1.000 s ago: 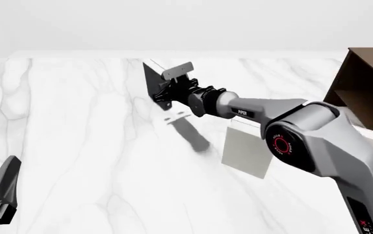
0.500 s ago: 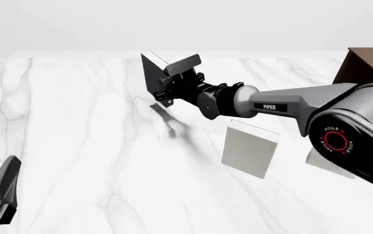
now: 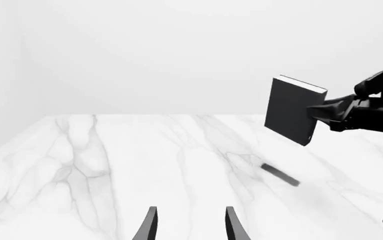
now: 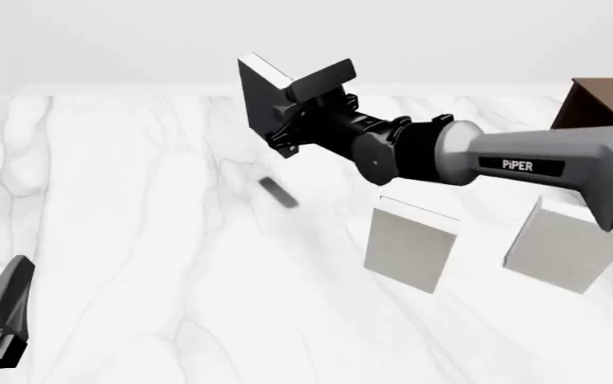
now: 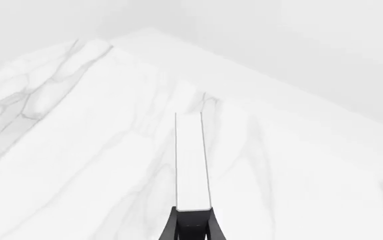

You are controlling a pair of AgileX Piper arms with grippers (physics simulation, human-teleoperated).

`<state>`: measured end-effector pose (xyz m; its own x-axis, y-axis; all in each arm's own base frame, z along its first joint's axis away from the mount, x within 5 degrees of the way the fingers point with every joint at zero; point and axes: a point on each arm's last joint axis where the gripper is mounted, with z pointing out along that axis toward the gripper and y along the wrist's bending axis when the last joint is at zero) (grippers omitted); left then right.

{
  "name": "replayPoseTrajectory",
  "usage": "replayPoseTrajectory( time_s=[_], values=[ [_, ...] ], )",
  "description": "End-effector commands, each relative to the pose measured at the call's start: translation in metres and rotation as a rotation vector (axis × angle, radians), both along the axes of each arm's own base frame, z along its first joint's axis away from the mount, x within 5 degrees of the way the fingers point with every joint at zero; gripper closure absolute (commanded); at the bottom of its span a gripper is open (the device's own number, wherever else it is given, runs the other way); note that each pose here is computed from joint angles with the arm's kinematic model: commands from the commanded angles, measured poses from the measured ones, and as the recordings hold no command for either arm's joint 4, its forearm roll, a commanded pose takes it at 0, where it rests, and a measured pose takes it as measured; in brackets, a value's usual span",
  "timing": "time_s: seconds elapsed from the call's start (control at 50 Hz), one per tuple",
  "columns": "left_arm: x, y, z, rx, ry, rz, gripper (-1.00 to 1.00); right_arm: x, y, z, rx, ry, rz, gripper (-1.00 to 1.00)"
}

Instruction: Pick up the book on the left and place it on top of the shelf.

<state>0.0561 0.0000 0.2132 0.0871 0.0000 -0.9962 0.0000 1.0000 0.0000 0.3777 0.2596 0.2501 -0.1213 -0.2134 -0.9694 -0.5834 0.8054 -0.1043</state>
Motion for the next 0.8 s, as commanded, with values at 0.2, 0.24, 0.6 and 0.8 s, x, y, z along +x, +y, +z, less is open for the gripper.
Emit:
replayPoseTrajectory(
  time_s=[0.2, 0.24, 0.6, 0.8],
  values=[
    [0.0, 0.0, 0.0, 0.0, 0.0, 0.0, -1.0, -0.024, -0.033, 0.056, -0.01, -0.083, -0.023, 1.0],
    [0.0, 0.0, 0.0, 0.0, 0.0, 0.0, -1.0, -0.024, -0.035, 0.057, -0.011, -0.086, -0.025, 1.0],
    [0.0, 0.0, 0.0, 0.0, 0.0, 0.0, -1.0, -0.047, -0.078, 0.083, -0.001, -0.16, -0.086, 1.0],
    [0.0, 0.0, 0.0, 0.0, 0.0, 0.0, -1.0, -0.063, -0.096, 0.1, -0.02, -0.189, -0.105, 1.0]
  ],
)
